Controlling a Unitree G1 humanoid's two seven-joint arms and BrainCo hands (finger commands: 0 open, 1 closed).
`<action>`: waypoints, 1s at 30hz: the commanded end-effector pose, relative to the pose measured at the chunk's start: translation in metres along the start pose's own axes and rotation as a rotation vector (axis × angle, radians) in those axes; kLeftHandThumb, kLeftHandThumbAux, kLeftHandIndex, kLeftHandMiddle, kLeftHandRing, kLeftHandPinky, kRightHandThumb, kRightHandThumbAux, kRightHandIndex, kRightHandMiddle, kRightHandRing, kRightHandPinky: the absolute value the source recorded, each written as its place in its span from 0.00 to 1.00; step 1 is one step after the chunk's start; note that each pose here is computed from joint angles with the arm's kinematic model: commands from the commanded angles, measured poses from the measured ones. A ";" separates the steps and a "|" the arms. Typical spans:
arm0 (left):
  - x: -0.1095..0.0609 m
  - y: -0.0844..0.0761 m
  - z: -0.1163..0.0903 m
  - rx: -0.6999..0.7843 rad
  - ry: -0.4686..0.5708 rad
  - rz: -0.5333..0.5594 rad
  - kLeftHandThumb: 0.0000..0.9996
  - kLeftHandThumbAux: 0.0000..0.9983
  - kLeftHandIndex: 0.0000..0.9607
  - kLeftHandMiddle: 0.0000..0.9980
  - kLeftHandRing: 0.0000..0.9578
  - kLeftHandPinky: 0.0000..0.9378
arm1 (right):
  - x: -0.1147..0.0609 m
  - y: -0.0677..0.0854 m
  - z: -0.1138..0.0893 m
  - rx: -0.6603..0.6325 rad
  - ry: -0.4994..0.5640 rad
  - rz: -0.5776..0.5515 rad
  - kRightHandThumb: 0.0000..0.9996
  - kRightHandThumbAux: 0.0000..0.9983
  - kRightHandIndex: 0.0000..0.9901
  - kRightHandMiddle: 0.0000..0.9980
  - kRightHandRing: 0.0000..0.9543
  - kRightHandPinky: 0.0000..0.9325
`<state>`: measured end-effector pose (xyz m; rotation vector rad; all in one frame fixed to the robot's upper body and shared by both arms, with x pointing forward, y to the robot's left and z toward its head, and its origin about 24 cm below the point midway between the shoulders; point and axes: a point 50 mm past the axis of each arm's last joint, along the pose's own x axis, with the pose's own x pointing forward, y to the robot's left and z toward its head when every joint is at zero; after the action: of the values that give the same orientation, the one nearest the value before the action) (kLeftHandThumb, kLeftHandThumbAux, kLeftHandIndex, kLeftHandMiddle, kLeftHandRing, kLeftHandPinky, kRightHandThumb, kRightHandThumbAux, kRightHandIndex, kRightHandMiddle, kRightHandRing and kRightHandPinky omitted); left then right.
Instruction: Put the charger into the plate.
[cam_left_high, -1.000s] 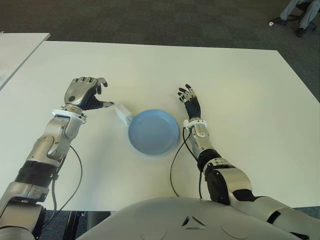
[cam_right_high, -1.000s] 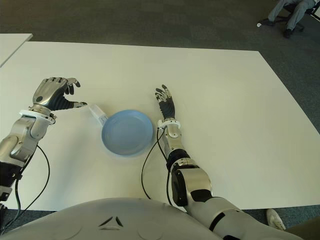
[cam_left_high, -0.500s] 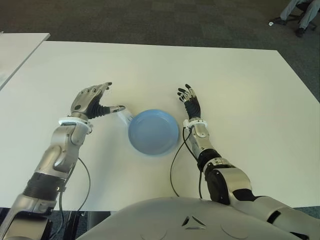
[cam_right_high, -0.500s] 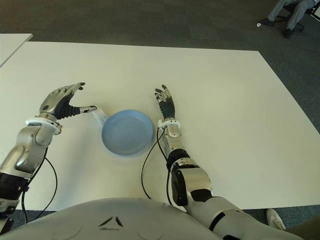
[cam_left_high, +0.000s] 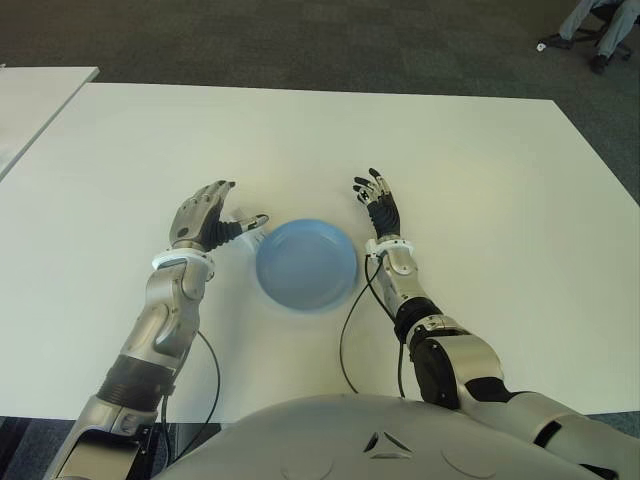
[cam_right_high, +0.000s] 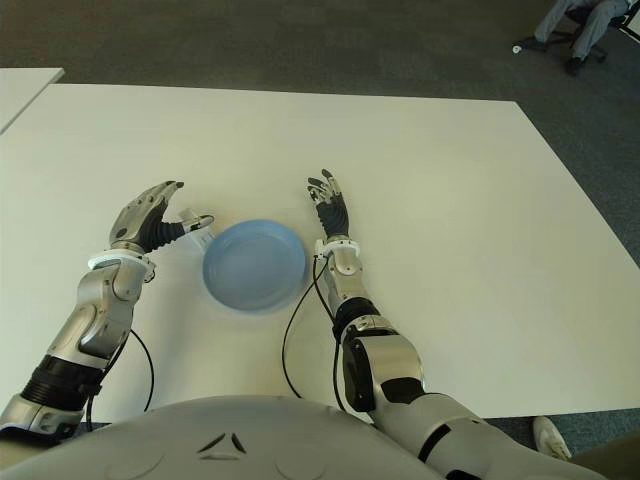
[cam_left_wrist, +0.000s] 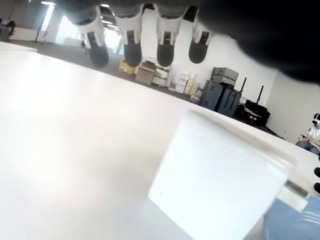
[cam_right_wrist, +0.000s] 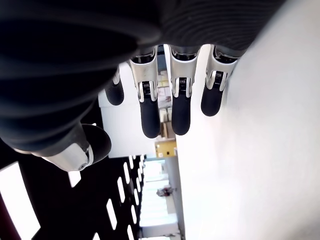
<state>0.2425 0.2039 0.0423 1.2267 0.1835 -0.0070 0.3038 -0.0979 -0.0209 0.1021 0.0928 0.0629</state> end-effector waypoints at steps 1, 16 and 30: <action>0.000 -0.006 0.001 -0.004 0.034 -0.012 0.20 0.19 0.00 0.00 0.00 0.00 | -0.009 0.006 -0.019 0.008 0.106 0.001 0.00 0.54 0.07 0.24 0.23 0.17; -0.006 -0.015 0.005 -0.046 0.093 -0.047 0.18 0.20 0.00 0.00 0.00 0.00 | -0.009 0.007 -0.017 0.005 0.089 0.006 0.00 0.53 0.08 0.24 0.23 0.18; -0.012 -0.018 0.008 -0.086 0.119 -0.048 0.18 0.22 0.00 0.00 0.00 0.00 | -0.009 0.007 -0.017 0.006 0.089 0.012 0.00 0.53 0.08 0.24 0.23 0.20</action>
<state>0.2339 0.1928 0.0330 1.1498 0.2952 0.0500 0.3033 -0.0969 -0.0210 0.0949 0.0891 0.0673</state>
